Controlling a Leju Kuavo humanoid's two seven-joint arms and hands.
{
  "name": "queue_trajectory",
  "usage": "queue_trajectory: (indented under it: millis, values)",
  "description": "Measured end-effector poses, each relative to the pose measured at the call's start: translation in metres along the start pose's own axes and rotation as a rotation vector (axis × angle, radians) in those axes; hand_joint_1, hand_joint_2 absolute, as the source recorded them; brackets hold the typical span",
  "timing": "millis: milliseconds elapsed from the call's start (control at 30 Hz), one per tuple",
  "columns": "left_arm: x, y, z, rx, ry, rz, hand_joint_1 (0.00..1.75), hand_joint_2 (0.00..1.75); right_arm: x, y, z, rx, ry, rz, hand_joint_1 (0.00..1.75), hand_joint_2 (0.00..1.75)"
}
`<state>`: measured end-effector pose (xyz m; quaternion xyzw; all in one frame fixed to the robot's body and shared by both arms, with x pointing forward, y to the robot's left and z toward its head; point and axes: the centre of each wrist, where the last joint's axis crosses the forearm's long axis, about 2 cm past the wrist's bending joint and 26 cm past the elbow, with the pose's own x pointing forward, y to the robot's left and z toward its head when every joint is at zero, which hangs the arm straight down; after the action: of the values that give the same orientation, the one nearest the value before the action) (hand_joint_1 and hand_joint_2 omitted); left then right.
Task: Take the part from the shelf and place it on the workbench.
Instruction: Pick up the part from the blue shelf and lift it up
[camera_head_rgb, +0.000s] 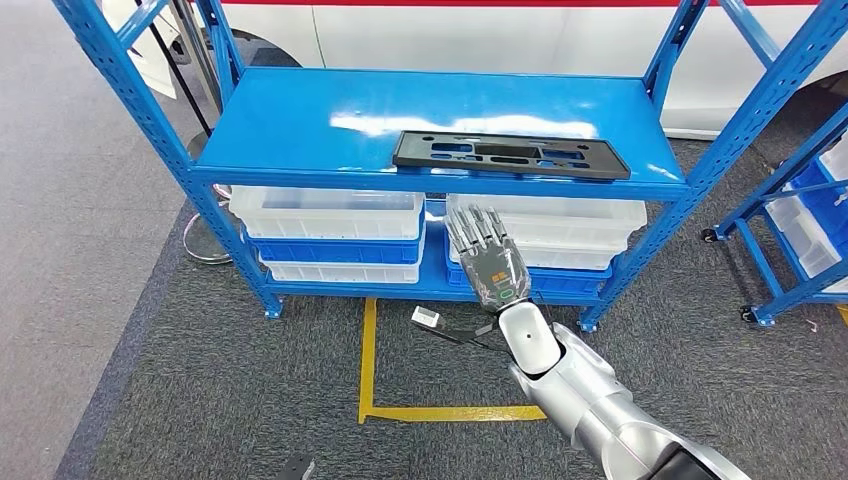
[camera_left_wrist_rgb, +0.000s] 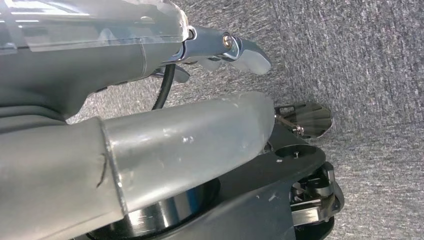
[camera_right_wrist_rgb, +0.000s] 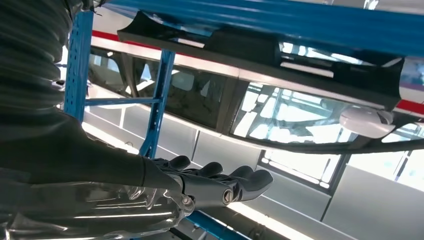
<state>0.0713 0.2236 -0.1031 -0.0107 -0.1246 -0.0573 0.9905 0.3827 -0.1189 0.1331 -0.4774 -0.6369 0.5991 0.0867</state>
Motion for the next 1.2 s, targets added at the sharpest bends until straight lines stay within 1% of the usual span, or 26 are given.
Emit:
queue_trajectory:
  millis: [400, 733, 1200]
  values:
    - [0.003, -0.001, 0.0, -0.006, -0.008, -0.023, 0.0, 0.0, -0.004, -0.014, -0.015, -0.06, 0.03, -0.037, 0.0, 1.75]
    - [0.004, -0.004, 0.0, -0.012, -0.01, -0.035, 0.0, 0.0, -0.004, -0.011, -0.011, -0.051, 0.039, -0.048, 0.0, 1.75]
    - [0.005, -0.004, 0.0, -0.011, -0.01, -0.047, 0.0, 0.0, -0.002, -0.013, -0.013, -0.057, 0.044, -0.072, 0.0, 1.75]
